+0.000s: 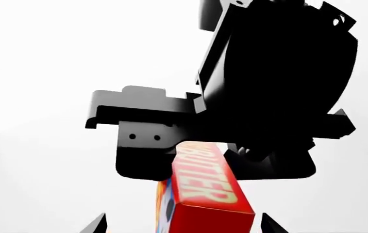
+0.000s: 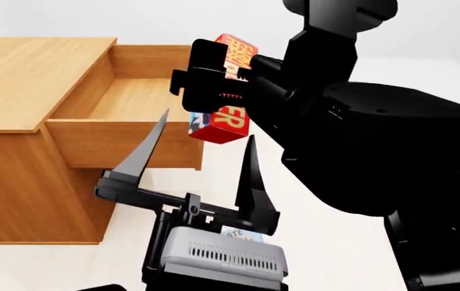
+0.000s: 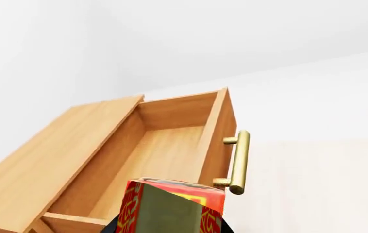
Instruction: Put the butter at the back in the top drawer of the cabinet and close it.
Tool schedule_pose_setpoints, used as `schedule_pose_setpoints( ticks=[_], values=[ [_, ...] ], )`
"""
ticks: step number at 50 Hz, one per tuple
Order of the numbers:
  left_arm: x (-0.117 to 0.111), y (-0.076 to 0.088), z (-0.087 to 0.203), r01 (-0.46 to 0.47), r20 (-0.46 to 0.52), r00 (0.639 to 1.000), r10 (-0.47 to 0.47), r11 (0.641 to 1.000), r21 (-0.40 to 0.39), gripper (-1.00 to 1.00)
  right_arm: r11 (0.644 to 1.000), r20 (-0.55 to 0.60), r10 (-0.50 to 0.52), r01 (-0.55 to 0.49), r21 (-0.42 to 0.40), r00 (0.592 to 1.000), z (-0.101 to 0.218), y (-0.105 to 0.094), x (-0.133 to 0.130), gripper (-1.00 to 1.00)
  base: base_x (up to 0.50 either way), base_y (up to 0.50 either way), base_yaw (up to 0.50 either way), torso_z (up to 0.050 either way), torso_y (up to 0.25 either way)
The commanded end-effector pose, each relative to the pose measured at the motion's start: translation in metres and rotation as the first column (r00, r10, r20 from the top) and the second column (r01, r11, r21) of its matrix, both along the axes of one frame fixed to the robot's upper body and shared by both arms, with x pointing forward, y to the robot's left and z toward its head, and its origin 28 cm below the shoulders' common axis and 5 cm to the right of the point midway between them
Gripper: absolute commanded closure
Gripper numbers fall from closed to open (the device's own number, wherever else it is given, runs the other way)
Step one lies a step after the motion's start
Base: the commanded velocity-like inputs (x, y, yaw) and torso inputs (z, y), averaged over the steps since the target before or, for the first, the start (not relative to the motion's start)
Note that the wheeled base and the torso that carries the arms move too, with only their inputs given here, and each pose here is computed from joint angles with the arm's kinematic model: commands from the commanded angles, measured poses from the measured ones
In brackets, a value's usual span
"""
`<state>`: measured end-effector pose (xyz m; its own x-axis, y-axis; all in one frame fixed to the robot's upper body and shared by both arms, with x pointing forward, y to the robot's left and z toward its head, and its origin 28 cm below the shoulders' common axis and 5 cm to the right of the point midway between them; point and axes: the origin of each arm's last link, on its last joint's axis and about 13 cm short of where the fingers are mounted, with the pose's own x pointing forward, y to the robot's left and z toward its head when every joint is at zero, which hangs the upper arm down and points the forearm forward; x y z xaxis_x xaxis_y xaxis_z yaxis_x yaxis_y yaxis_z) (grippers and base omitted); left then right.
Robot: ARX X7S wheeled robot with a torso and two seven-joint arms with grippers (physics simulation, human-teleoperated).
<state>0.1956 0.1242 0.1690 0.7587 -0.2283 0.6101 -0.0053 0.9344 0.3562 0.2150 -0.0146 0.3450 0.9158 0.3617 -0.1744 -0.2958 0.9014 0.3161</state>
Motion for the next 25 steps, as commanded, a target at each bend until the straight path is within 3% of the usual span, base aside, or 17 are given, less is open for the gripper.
schedule_pose_setpoints(
  ticks=[1, 25],
  values=[
    [0.0026, -0.0001, -0.0004, -0.002, -0.007, 1.0, 0.002, 1.0, -0.004, -1.0, 1.0, -0.008, 0.01, -0.009, 0.004, 1.0, -0.003, -0.0009, -0.0011, 1.0, 0.0, 0.0, 0.0, 0.0, 0.0],
    [0.0092, -0.0004, 0.0012, -0.013, -0.018, 1.0, 0.013, 1.0, -0.009, -1.0, 1.0, -0.026, 0.021, -0.021, -0.002, 0.999, -0.0082, -0.001, -0.0041, 1.0, 0.0, 0.0, 0.0, 0.0, 0.001]
  ],
)
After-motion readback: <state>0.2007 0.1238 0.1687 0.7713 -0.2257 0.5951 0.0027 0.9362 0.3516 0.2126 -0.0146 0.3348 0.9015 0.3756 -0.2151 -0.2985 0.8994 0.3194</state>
